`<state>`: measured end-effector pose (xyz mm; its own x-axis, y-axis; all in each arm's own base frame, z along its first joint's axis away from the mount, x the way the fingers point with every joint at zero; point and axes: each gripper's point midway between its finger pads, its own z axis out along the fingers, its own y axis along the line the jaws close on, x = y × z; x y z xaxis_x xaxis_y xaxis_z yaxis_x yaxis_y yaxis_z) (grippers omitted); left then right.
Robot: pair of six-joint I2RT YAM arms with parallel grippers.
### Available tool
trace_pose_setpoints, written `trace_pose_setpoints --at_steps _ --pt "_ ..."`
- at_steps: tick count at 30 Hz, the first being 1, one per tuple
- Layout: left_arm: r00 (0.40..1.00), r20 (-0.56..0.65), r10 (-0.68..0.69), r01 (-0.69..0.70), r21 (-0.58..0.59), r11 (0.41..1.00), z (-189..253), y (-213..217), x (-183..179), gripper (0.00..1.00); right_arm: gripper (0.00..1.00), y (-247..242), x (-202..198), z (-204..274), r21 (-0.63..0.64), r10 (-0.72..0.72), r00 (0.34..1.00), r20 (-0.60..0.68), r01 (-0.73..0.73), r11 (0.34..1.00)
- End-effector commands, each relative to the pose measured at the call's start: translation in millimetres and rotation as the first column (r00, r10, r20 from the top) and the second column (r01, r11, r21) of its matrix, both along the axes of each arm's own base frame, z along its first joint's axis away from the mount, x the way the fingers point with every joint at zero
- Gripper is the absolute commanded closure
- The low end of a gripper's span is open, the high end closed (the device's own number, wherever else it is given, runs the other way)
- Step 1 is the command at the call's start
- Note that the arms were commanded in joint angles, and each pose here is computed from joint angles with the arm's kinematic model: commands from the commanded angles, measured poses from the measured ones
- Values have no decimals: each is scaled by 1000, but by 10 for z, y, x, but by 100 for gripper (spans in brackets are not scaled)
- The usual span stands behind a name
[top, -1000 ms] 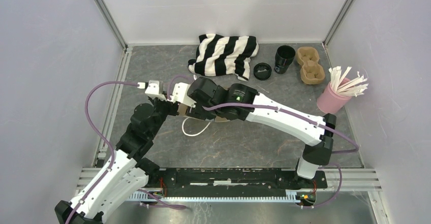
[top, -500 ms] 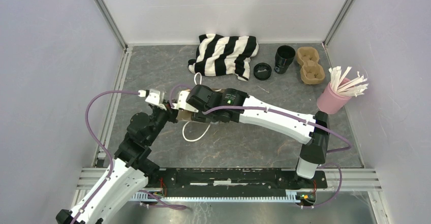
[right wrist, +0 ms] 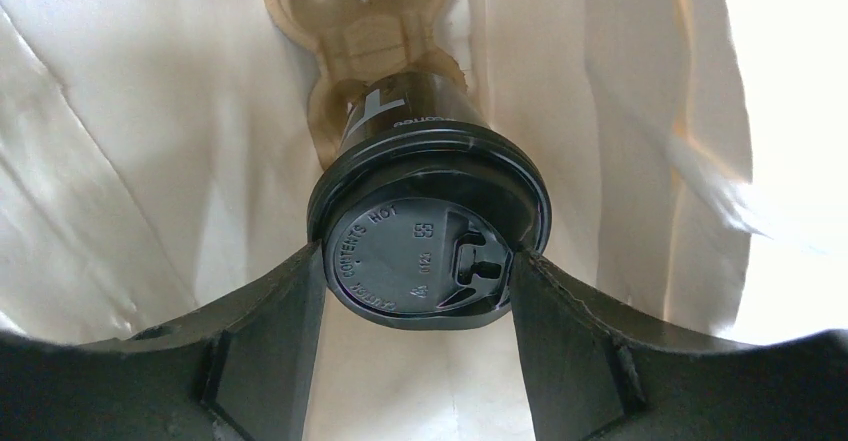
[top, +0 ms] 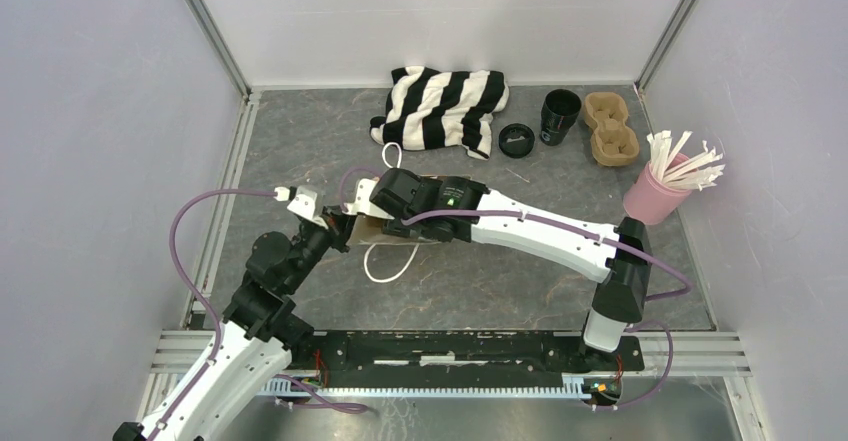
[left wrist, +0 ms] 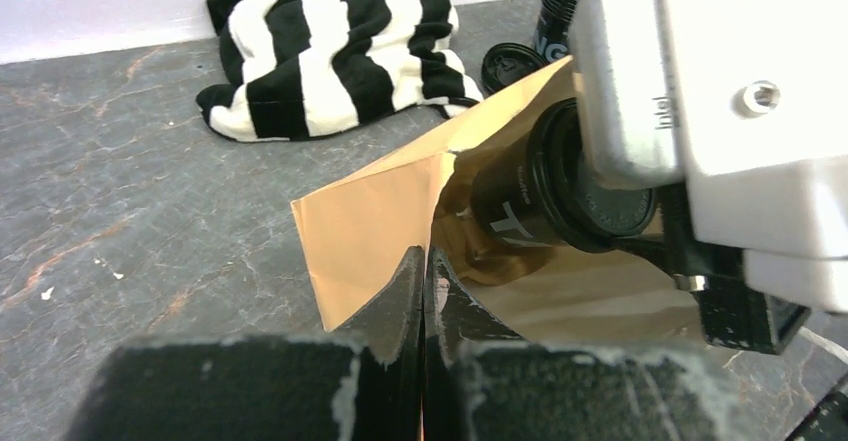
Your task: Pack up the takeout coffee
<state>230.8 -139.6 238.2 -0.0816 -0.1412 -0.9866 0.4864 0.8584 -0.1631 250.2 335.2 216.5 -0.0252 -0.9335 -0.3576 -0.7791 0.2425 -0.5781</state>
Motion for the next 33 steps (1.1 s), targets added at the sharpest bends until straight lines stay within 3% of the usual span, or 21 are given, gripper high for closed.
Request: trace_pose_setpoints --at_steps 1,6,14,26,33 --pt "996 14 -93 92 42 995 -23 -110 -93 98 31 62 25 111 84 -16 1000 21 14 996" --pt "994 -27 -107 108 18 994 -7 -104 -189 98 32 18 -3 62 137 -72 997 6 71 988" --pt "987 -70 -142 142 -4 990 -66 -172 -226 98 32 34 -104 -259 138 -42 998 -50 48 989" --pt "976 -87 -201 197 -51 979 -6 -264 -307 98 32 48 146 -204 138 -108 992 71 98 986" --pt "979 -95 -178 175 -43 984 -54 -223 -297 98 31 -240 142 -154 112 -110 990 93 100 989"
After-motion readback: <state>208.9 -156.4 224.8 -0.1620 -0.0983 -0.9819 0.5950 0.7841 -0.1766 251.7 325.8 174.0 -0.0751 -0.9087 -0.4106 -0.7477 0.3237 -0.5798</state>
